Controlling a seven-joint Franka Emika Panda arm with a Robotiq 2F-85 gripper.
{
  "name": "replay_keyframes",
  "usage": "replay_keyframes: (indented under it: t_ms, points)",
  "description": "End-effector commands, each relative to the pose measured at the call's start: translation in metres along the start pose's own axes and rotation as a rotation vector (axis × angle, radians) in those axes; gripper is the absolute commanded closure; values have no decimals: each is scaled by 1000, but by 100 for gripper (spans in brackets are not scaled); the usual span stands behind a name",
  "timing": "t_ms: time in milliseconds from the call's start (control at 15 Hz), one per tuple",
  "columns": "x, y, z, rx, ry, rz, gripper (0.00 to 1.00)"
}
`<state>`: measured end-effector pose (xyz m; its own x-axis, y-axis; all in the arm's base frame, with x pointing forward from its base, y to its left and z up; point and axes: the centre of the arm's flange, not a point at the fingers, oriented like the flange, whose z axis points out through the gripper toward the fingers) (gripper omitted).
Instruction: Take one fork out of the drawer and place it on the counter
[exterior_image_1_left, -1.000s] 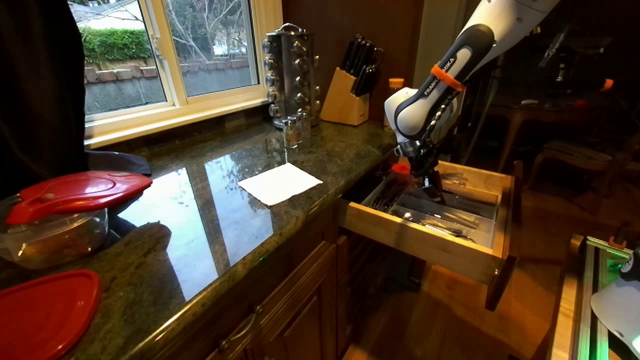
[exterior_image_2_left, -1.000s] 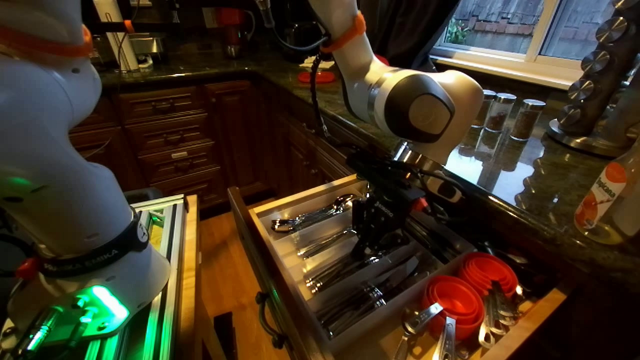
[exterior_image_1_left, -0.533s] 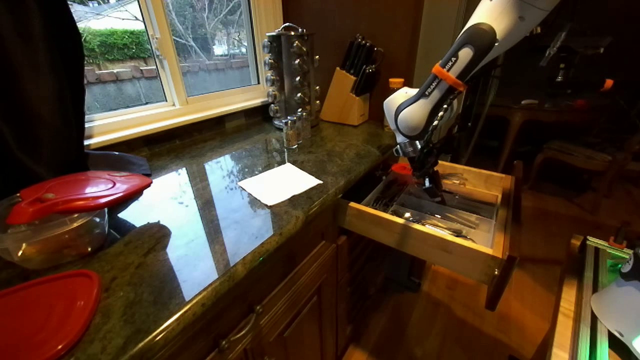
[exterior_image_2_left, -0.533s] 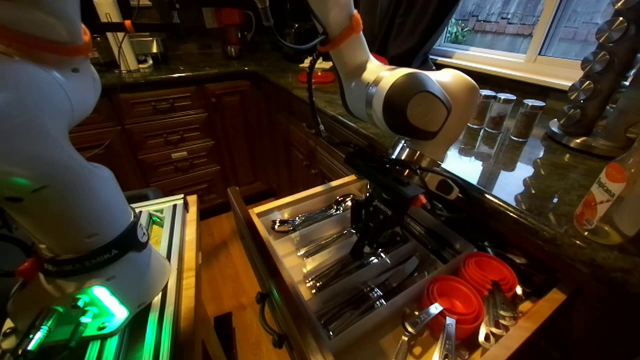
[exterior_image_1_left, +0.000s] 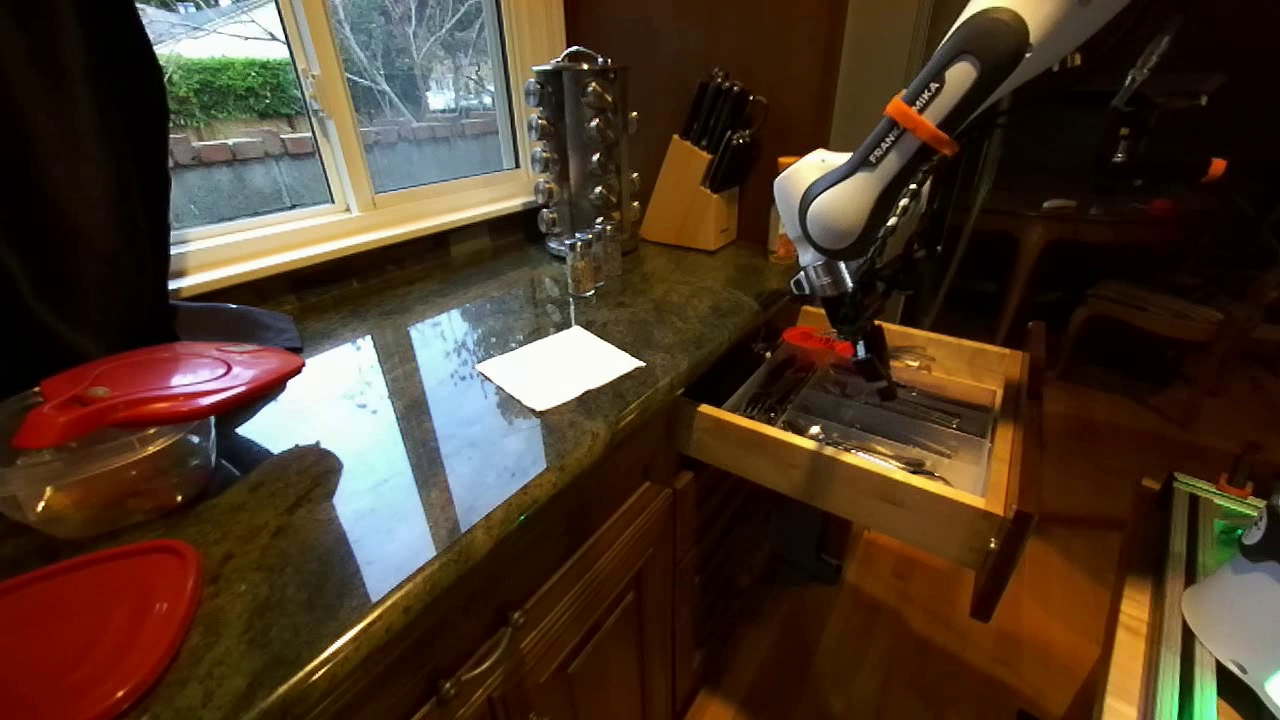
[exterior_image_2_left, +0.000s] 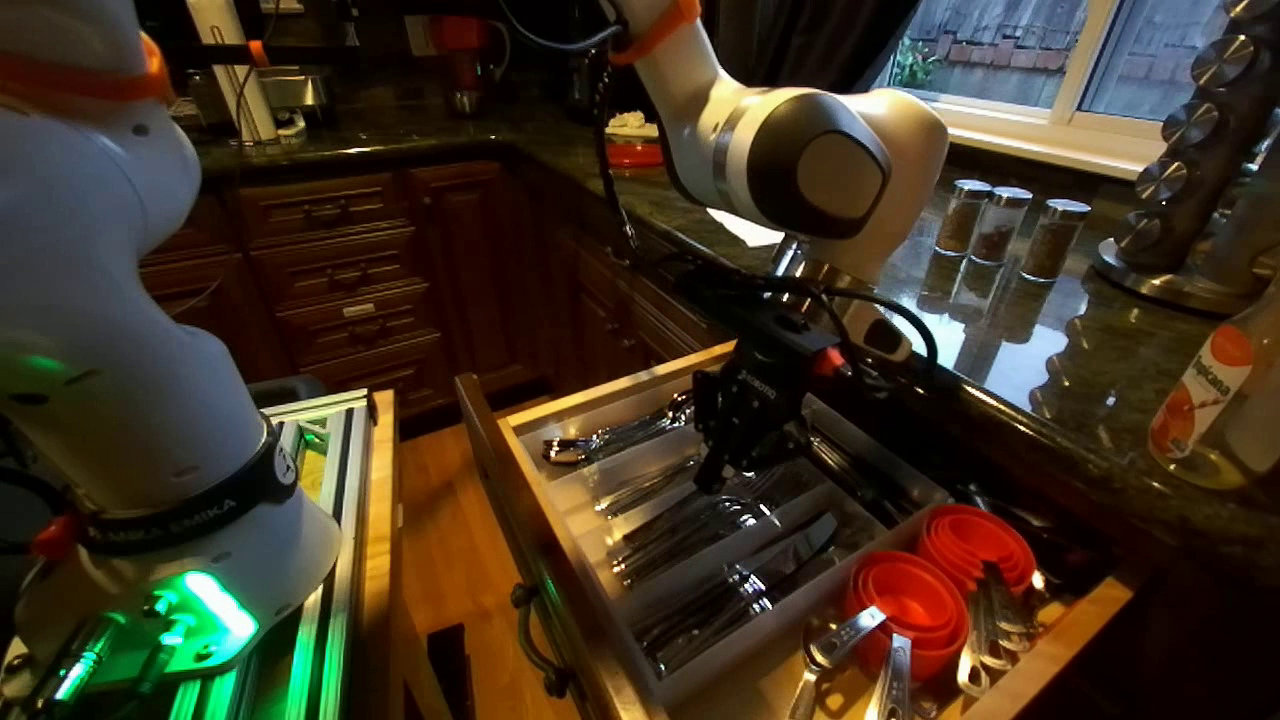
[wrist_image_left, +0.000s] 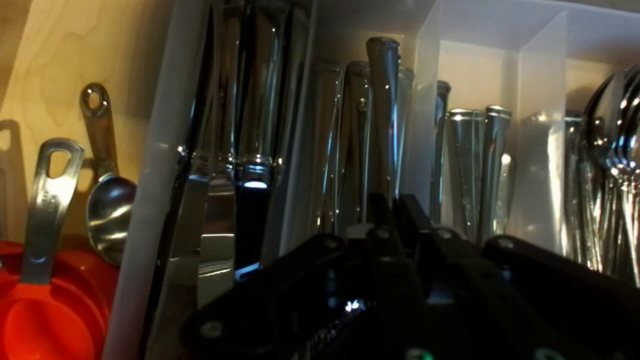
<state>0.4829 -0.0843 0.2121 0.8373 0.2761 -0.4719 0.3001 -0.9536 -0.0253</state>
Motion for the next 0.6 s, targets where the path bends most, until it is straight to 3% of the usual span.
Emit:
replay_keyframes:
  t_ms: [0,533]
  points:
    - [-28,-8,-17,-17,-15,1,98]
    - [-66,-19,-76,-22,-97,4,98]
